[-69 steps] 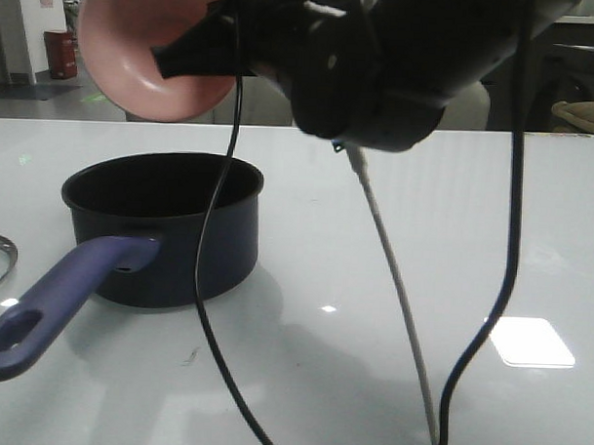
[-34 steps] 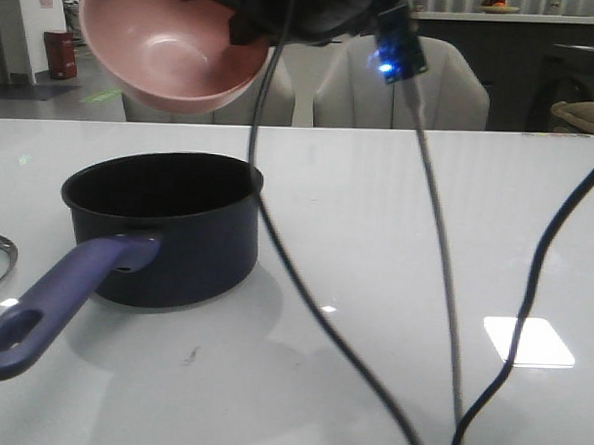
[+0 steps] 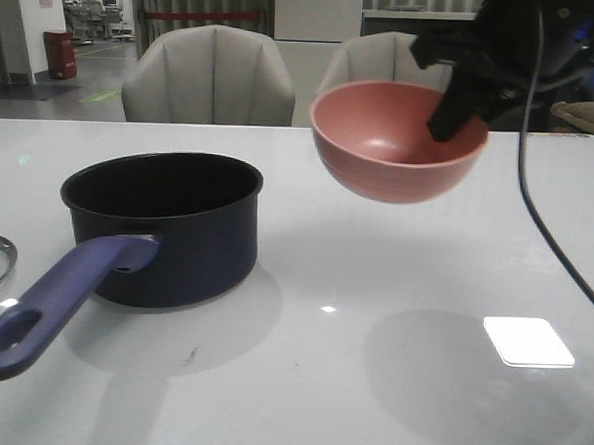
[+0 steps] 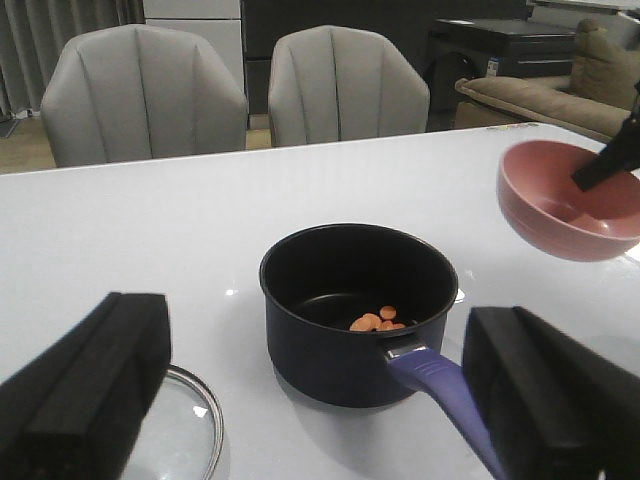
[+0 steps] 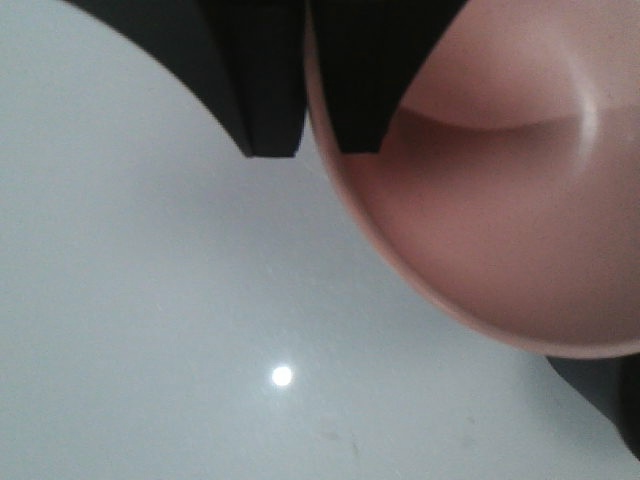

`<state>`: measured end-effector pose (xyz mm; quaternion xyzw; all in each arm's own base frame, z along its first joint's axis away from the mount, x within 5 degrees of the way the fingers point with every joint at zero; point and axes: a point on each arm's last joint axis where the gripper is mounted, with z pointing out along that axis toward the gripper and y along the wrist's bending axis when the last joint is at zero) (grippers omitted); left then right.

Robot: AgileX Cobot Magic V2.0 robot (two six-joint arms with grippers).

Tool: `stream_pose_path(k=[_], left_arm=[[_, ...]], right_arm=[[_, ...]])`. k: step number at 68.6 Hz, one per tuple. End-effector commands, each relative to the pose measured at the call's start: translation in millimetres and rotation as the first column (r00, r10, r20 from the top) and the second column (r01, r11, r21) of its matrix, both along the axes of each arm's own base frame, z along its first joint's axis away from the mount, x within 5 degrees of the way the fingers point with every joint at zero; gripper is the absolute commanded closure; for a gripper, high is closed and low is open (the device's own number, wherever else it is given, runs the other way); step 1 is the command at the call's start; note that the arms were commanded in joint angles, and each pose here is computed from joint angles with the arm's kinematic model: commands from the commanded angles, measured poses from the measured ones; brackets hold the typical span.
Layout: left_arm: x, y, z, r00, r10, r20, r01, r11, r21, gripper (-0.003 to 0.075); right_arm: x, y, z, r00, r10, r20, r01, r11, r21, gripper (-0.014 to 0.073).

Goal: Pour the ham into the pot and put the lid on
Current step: 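Carry the empty pink bowl back and lower it onto the table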

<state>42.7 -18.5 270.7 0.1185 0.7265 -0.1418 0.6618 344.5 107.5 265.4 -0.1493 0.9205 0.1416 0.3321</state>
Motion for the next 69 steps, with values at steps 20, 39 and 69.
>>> stream_pose_path(k=[20, 39, 69], left_arm=[[-0.3, 0.2, 15.1, 0.997, -0.001, 0.082, 0.004, 0.999, -0.041, 0.0083], [-0.3, 0.2, 15.1, 0.997, -0.001, 0.082, 0.004, 0.999, -0.041, 0.0083], [-0.3, 0.2, 15.1, 0.997, -0.001, 0.082, 0.004, 0.999, -0.041, 0.0083]], right_arm=[[-2.6, -28.9, -28.3, 0.994, -0.092, -0.054, 0.09, 0.996, -0.025, 0.0461], [-1.6, -28.9, -39.3, 0.992, -0.093, -0.082, 0.091, 0.995, -0.034, 0.0443], [2.2, -27.5, -42.5, 0.989, -0.079, -0.121, 0.075, 0.997, -0.036, 0.0123]])
